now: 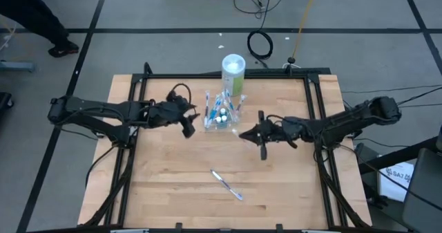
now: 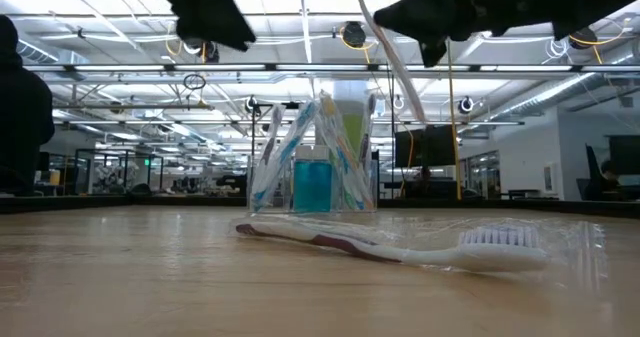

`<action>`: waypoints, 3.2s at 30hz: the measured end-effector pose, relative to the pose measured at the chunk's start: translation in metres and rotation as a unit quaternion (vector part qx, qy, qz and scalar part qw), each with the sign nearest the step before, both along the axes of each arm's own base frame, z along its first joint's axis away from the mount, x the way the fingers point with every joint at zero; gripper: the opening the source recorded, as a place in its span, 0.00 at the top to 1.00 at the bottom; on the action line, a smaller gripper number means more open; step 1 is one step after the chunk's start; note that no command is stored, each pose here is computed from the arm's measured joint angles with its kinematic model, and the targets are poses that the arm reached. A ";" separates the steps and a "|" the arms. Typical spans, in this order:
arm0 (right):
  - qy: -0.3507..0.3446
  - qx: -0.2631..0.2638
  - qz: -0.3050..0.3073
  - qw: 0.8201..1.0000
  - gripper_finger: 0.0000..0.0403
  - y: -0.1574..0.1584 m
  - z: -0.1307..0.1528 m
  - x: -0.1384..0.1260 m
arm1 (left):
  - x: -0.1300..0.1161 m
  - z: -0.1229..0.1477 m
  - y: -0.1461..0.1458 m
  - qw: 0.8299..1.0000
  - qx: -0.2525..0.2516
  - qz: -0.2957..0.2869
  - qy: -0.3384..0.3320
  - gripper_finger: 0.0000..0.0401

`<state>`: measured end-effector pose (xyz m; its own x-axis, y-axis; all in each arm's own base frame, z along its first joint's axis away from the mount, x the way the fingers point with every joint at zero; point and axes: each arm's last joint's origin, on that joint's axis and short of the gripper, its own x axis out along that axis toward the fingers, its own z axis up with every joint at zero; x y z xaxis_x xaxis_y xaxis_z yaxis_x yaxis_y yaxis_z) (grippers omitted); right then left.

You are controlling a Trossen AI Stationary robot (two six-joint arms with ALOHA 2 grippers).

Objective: Pick & Place toothbrushing station
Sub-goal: Put the orange toothbrush into the transparent organizer

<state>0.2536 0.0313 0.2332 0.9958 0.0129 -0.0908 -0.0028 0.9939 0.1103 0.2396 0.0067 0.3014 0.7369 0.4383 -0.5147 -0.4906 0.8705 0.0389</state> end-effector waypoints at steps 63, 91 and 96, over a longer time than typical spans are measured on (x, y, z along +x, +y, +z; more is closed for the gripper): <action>-0.087 -0.087 0.007 0.992 1.00 -0.025 0.016 0.003 | 0.114 -0.034 -0.019 0.940 0.064 -0.228 -0.245 0.56; -0.077 -0.087 0.007 0.993 0.95 -0.025 0.014 0.003 | 0.114 -0.031 -0.018 0.937 0.070 -0.221 -0.260 0.96; -0.062 -0.087 0.009 0.994 0.83 -0.025 0.012 0.003 | 0.114 -0.037 -0.018 0.945 0.063 -0.218 -0.234 0.93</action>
